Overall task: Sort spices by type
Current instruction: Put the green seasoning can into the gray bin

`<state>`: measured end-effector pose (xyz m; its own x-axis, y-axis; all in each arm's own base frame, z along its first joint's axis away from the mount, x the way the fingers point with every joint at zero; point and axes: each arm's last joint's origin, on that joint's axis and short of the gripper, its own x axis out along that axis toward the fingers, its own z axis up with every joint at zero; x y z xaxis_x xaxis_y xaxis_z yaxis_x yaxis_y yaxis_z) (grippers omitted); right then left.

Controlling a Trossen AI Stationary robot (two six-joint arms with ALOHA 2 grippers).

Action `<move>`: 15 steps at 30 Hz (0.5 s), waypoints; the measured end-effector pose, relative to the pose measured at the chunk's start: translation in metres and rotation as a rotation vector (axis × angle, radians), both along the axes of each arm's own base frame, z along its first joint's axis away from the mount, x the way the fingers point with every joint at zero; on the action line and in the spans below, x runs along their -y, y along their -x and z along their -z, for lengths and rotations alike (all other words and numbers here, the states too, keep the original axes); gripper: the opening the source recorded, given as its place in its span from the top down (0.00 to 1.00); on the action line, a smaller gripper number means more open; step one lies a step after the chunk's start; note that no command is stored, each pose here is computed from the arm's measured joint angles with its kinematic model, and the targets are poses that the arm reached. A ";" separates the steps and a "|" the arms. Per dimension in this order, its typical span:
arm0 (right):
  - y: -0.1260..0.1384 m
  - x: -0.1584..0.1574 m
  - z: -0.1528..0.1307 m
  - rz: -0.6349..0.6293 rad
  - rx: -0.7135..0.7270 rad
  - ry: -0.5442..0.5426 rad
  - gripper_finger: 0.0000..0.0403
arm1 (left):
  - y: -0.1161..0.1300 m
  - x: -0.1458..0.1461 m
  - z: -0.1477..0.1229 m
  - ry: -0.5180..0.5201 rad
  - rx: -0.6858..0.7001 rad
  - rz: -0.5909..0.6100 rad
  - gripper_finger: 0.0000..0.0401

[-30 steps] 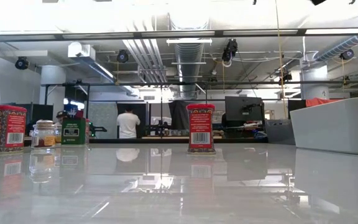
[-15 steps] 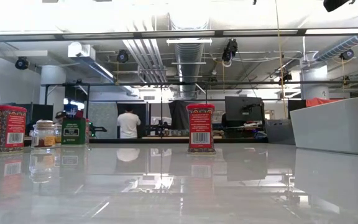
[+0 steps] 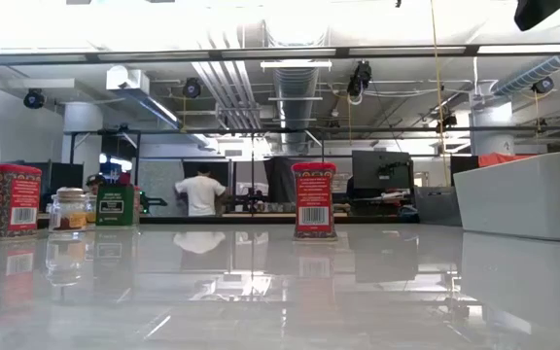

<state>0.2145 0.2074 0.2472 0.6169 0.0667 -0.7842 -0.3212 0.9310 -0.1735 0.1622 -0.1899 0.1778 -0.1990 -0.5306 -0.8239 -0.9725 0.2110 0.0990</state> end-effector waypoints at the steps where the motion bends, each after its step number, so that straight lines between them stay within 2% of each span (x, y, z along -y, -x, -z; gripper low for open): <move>1: 0.000 0.000 0.000 0.003 0.000 -0.003 0.09 | 0.000 0.001 -0.001 0.009 -0.001 0.002 0.26; 6: 0.000 0.000 0.000 0.013 -0.001 -0.010 0.09 | 0.000 0.001 -0.006 0.020 -0.010 0.009 0.31; 15: 0.004 0.000 0.002 0.015 -0.063 -0.038 0.09 | -0.006 -0.004 -0.008 0.025 0.010 0.026 0.32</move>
